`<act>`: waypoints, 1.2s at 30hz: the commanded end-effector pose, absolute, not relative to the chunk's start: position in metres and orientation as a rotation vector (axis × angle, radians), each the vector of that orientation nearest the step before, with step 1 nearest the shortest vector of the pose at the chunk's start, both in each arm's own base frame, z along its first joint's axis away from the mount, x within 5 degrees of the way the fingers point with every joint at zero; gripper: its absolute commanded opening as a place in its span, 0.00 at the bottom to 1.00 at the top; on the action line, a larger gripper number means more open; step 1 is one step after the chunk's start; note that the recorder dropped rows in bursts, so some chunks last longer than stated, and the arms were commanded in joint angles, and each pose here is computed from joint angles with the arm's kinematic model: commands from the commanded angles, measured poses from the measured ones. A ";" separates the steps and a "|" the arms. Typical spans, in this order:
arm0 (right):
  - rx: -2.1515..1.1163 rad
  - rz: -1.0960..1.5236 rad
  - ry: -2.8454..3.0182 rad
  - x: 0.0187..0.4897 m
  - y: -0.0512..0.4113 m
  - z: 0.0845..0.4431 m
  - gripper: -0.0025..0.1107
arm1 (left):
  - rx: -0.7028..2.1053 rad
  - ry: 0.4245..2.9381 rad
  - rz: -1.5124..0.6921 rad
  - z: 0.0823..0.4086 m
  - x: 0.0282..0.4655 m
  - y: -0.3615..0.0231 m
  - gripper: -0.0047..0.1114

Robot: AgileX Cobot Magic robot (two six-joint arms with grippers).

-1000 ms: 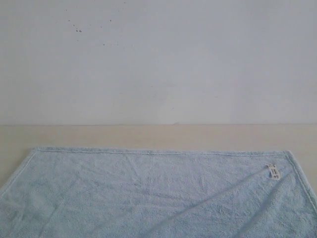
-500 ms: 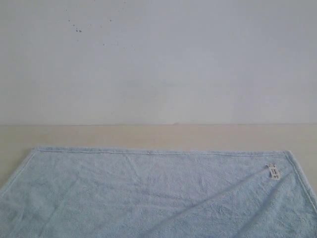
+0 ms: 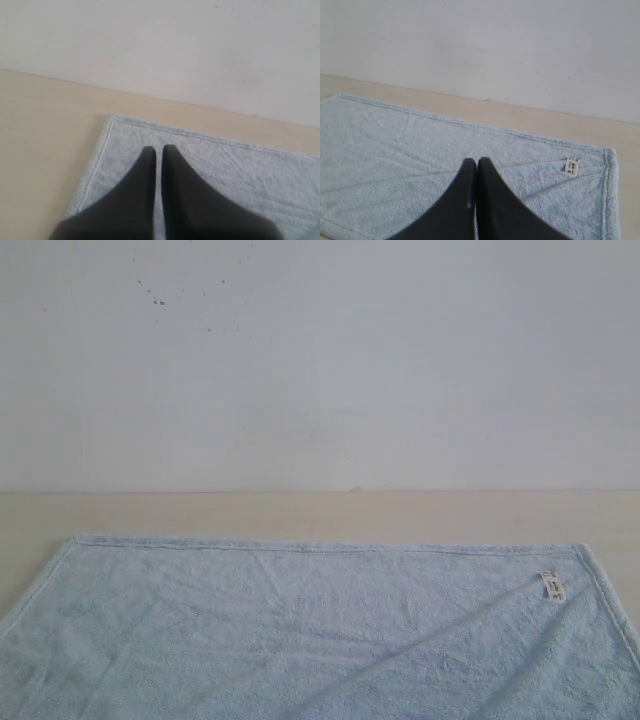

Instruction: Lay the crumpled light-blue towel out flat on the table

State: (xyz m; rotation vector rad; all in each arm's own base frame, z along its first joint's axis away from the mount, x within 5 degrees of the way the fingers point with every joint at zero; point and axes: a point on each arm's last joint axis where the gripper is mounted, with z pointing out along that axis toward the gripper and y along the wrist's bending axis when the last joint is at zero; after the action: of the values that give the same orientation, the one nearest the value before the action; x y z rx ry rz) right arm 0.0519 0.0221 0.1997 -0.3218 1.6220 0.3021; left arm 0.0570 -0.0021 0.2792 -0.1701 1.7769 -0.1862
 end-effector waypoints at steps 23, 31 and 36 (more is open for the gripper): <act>-0.322 0.294 1.613 0.052 0.022 0.199 0.02 | 0.000 1.824 -0.036 0.183 0.054 -0.001 0.07; -0.322 0.294 1.613 0.052 0.022 0.199 0.02 | 0.126 1.783 0.062 0.186 0.054 -0.001 0.07; -0.322 0.294 1.613 0.052 0.022 0.199 0.02 | 0.123 1.735 0.063 0.190 0.055 -0.001 0.07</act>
State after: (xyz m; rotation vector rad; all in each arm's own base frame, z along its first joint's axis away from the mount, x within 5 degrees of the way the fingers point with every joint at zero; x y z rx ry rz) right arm 0.0521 0.0221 0.1983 -0.3223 1.6251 0.3017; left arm 0.0546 -0.0008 0.1872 0.1216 1.7769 0.0697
